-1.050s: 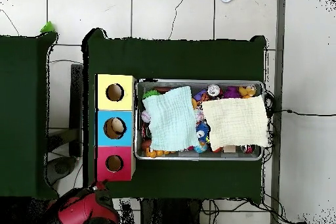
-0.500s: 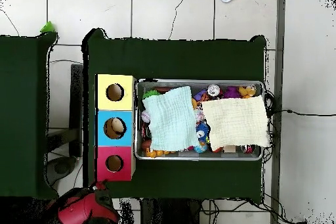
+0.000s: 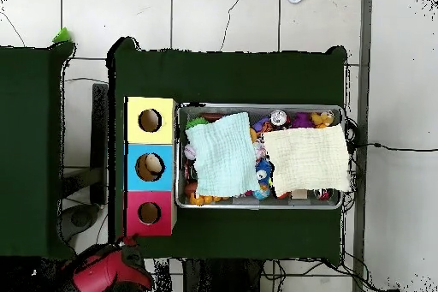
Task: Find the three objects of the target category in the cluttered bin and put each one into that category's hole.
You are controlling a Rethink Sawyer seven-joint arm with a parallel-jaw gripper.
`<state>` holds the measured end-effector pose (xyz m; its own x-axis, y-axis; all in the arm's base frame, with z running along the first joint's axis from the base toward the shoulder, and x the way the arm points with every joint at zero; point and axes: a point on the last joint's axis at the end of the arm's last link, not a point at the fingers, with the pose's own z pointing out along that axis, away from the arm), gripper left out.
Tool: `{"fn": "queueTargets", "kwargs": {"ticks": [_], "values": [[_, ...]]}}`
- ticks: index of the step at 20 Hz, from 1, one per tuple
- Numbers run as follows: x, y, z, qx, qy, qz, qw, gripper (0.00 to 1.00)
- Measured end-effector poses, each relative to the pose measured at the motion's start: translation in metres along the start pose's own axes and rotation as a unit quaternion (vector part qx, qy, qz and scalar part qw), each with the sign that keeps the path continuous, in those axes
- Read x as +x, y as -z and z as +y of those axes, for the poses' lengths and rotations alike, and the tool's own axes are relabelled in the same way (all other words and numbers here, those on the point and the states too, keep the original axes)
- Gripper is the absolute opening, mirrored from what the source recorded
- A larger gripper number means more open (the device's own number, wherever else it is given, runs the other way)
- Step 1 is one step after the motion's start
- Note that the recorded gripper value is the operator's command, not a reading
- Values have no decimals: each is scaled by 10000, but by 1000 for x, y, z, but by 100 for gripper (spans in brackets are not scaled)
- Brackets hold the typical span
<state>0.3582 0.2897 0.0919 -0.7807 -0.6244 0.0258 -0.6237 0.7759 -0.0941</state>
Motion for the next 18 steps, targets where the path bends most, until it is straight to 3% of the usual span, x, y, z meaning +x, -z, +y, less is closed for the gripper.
{"fn": "queueTargets", "kwargs": {"ticks": [7, 18], "values": [[-16, 2, 11, 39, 168, -75, 9998, 100], [-23, 0, 10, 76, 399, -26, 9992, 100]]}}
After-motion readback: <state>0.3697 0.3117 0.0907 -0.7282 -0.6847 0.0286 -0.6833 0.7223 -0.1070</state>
